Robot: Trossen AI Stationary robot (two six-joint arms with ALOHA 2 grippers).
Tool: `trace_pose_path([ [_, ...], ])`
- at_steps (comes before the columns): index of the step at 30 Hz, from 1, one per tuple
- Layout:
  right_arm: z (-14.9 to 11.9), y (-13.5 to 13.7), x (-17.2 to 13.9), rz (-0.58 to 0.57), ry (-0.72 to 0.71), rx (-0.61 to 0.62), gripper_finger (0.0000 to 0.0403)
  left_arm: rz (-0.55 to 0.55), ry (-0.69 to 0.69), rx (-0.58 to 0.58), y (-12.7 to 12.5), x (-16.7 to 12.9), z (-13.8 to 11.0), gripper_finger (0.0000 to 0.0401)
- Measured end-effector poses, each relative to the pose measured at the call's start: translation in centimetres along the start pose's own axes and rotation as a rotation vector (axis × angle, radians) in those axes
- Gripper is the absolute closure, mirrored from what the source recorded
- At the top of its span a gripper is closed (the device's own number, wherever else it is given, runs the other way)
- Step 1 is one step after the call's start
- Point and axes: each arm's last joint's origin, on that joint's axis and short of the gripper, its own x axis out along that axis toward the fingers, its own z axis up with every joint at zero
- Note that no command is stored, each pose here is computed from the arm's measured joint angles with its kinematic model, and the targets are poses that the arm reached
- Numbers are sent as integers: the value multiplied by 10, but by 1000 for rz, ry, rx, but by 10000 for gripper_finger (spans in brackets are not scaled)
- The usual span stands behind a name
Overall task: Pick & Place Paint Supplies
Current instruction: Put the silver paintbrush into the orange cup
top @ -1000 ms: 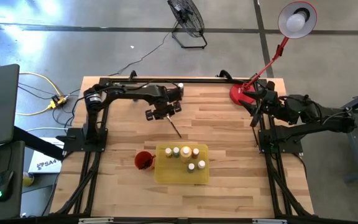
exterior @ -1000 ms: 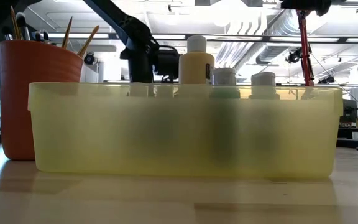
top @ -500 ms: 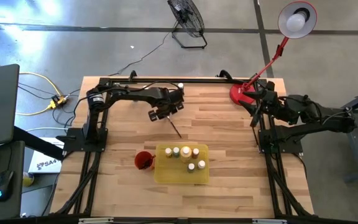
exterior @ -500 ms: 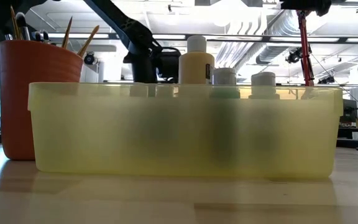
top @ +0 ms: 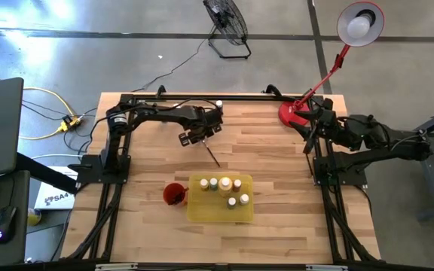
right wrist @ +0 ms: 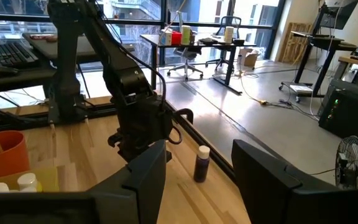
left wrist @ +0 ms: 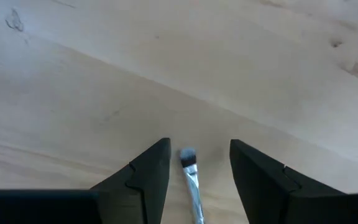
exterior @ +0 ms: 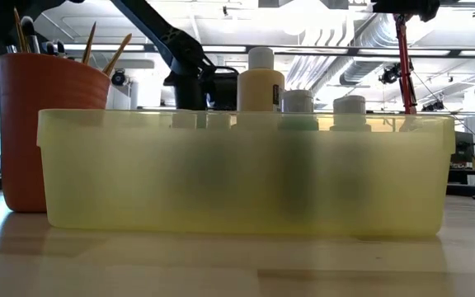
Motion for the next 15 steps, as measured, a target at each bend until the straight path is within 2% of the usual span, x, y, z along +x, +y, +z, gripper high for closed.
trace_pose_path([
  [7,0,0,0,0,3,-2,229,20,20,-39,1,6,-7,235],
  [15,0,0,0,-1,3,-3,229,24,13,-31,1,8,-9,236],
])
